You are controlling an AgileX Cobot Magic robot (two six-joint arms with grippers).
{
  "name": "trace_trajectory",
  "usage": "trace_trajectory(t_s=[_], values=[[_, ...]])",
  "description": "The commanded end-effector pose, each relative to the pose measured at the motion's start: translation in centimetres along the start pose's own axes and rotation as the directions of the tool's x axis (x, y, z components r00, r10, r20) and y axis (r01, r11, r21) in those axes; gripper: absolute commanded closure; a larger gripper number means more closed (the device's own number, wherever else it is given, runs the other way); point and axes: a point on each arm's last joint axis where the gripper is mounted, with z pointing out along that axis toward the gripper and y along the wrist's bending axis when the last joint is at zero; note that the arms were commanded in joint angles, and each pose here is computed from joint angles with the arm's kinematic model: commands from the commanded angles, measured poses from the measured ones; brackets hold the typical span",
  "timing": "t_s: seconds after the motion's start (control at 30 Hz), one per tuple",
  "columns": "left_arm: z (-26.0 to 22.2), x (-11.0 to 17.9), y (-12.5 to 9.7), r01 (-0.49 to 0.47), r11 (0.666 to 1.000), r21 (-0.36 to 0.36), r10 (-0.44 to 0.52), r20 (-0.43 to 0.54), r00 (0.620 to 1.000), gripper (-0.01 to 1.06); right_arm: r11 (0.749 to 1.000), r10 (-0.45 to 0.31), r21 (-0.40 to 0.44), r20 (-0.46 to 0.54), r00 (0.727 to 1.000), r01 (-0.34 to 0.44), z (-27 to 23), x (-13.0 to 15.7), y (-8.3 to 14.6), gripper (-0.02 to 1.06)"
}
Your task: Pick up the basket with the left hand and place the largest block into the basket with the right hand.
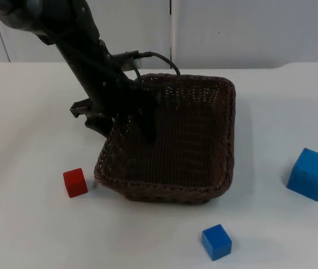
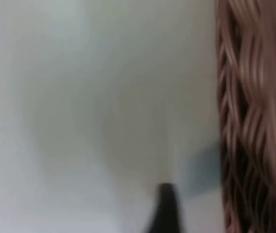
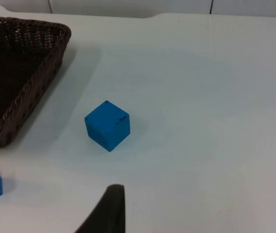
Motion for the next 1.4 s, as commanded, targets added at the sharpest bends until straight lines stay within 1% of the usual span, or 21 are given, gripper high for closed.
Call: trace_trajectory(t_s=[0.0,0.03,0.07,0.13,0.23,0.27,0.33,0.37,0.43,0.57,0.63,0.7,0.8,0.83,0.9,1.03,1.17,1.3,1.33,1.37], values=[[-0.2,0.0,-0.5,0.008,1.000,0.021,-0.008,-0.003,1.000,0.50,1.000,0.005,0.006,0.008,1.000,-0.005,0.0,0.0,0.0,-0.01],[-0.3,0.0,-0.5,0.009,1.000,0.025,-0.009,-0.006,1.000,0.57,1.000,0.005,0.006,0.008,1.000,-0.005,0.0,0.0,0.0,-0.01],[-0.3,0.0,-0.5,0.009,1.000,0.025,-0.009,-0.006,1.000,0.57,1.000,0.005,0.006,0.008,1.000,-0.005,0.0,0.0,0.0,-0.01],[-0.6,-0.1,-0.6,0.008,1.000,0.025,-0.008,-0.002,1.000,0.75,1.000,0.005,0.006,0.008,1.000,-0.005,0.0,0.0,0.0,-0.01],[-1.6,-0.2,-1.0,0.004,1.000,0.028,-0.005,0.020,1.000,0.97,1.000,0.005,0.006,0.008,1.000,-0.005,0.0,0.0,0.0,-0.01],[-1.6,-0.2,-1.0,0.004,1.000,0.028,-0.005,0.020,1.000,0.97,1.000,0.005,0.006,0.008,1.000,-0.005,0.0,0.0,0.0,-0.01],[-2.6,-0.4,-1.3,0.004,1.000,0.029,-0.005,0.042,0.999,1.04,1.000,0.005,0.006,0.008,1.000,-0.005,0.0,0.0,0.0,-0.01],[-3.4,-0.5,-1.6,0.011,1.000,0.029,-0.012,0.057,0.998,1.05,1.000,0.005,0.006,0.008,1.000,-0.005,0.0,0.0,0.0,-0.01],[-4.0,-0.5,-1.8,0.010,1.000,0.030,-0.012,0.070,0.997,1.05,1.000,0.005,0.006,0.008,1.000,-0.005,0.0,0.0,0.0,-0.01],[-7.5,-0.6,-3.2,-0.002,0.999,0.041,-0.003,0.122,0.993,1.05,1.000,0.005,0.006,0.008,1.000,-0.005,0.0,0.0,0.0,-0.01],[-8.3,-0.5,-3.5,-0.008,0.999,0.045,0.003,0.129,0.992,1.05,1.000,0.005,0.006,0.008,1.000,-0.005,0.0,0.0,0.0,-0.01],[-10.4,-0.1,-4.3,-0.027,0.998,0.051,0.019,0.141,0.990,1.05,1.000,0.003,0.011,0.006,1.000,-0.003,0.0,0.0,0.0,-0.01],[-13.0,0.7,-5.4,-0.052,0.997,0.061,0.043,0.139,0.989,1.05,1.000,0.003,0.011,0.006,1.000,-0.003,0.0,0.0,0.0,-0.01],[-13.0,0.7,-5.4,-0.052,0.997,0.061,0.043,0.139,0.989,1.05,1.000,0.003,0.011,0.006,1.000,-0.003,0.0,0.0,0.0,-0.01],[-15.0,1.4,-6.1,-0.072,0.995,0.068,0.062,0.140,0.988,1.05,1.000,0.003,0.011,0.006,1.000,-0.003,0.0,0.0,0.0,-0.01],[-16.9,2.3,-6.9,-0.076,0.994,0.079,0.065,0.127,0.990,1.05,1.000,0.003,0.011,0.006,1.000,-0.003,0.0,0.0,0.0,-0.01],[-18.6,2.8,-7.5,-0.044,0.995,0.088,0.030,0.149,0.988,1.05,1.000,0.003,0.011,0.006,1.000,-0.003,0.0,0.0,0.0,-0.01],[-20.2,3.4,-8.0,0.038,0.994,0.100,-0.055,0.172,0.983,1.05,1.000,0.003,0.011,0.006,1.000,-0.003,0.0,0.0,0.0,-0.01],[-20.2,3.4,-8.0,0.038,0.994,0.100,-0.055,0.172,0.983,1.05,1.000,0.003,0.011,0.006,1.000,-0.003,0.0,0.0,0.0,-0.01],[-20.4,3.8,-8.1,0.057,0.993,0.103,-0.075,0.171,0.982,1.05,1.000,0.003,0.011,0.006,1.000,-0.003,0.0,0.0,0.0,-0.01]])
